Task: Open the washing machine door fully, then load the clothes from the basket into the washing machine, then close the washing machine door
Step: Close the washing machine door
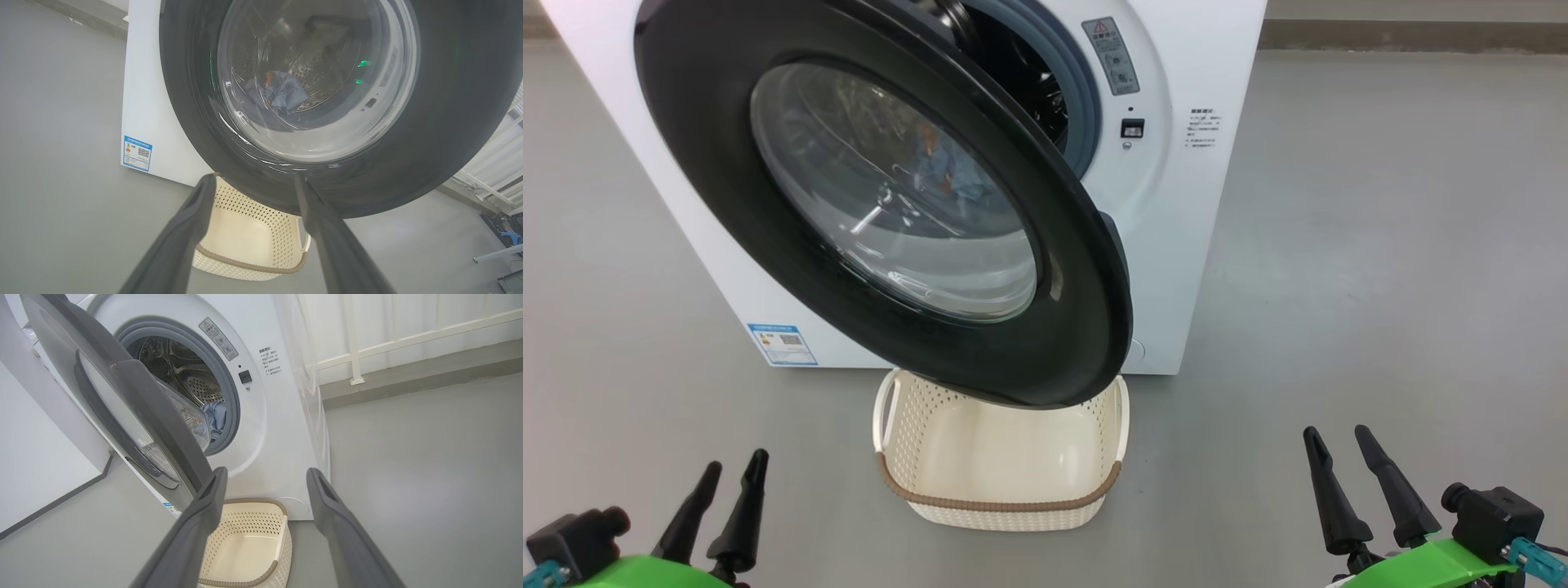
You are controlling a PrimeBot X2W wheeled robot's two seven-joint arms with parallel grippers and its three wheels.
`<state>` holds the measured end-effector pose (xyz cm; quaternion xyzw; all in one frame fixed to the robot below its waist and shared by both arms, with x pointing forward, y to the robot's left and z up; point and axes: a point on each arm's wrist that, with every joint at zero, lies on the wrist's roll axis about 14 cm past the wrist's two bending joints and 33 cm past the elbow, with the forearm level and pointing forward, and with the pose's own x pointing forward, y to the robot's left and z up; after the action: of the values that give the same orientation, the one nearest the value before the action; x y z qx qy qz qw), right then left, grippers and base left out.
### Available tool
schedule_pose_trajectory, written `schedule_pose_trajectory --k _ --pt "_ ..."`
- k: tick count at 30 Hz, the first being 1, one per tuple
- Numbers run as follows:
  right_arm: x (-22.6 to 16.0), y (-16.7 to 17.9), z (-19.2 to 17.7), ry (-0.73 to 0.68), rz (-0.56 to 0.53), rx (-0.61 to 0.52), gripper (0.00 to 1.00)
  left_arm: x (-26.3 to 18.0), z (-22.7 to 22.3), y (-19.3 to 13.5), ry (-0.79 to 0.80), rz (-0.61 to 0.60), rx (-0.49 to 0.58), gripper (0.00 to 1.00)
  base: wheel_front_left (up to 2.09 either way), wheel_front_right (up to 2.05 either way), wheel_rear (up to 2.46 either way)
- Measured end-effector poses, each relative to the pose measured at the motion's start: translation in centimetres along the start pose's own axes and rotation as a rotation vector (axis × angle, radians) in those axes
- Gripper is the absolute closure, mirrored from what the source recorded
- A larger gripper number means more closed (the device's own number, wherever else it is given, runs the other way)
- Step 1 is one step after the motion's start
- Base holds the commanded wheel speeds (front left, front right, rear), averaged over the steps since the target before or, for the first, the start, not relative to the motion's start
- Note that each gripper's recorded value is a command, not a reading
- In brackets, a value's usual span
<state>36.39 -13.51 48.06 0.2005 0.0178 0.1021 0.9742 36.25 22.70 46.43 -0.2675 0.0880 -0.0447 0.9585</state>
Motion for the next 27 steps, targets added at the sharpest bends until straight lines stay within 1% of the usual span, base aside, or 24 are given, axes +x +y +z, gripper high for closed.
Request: schedule_pose_trajectory --k 4,10,18,21,27 --pt "0.1 0.2 0.1 -0.003 0.009 -0.003 0.00 -0.5 0.5 0.3 -0.066 0.030 0.044 0.00 0.00 0.00 0.00" --pt "0.2 0.4 0.3 -0.009 0.015 0.002 0.00 -1.4 0.8 0.3 -0.106 0.046 0.190 0.00 0.00 0.00 0.00" --pt "0.2 0.4 0.5 -0.013 0.015 0.002 0.00 -2.0 1.5 -0.1 -0.153 0.064 0.341 0.00 0.00 0.00 0.00" --pt "0.2 0.4 0.5 -0.013 0.014 0.002 0.00 -2.1 1.4 -0.2 -0.158 0.067 0.372 0.00 0.00 0.00 0.00" --pt "0.2 0.3 0.4 -0.012 0.010 0.002 0.00 -2.4 0.4 -0.2 -0.148 0.093 0.371 0.00 0.00 0.00 0.00"
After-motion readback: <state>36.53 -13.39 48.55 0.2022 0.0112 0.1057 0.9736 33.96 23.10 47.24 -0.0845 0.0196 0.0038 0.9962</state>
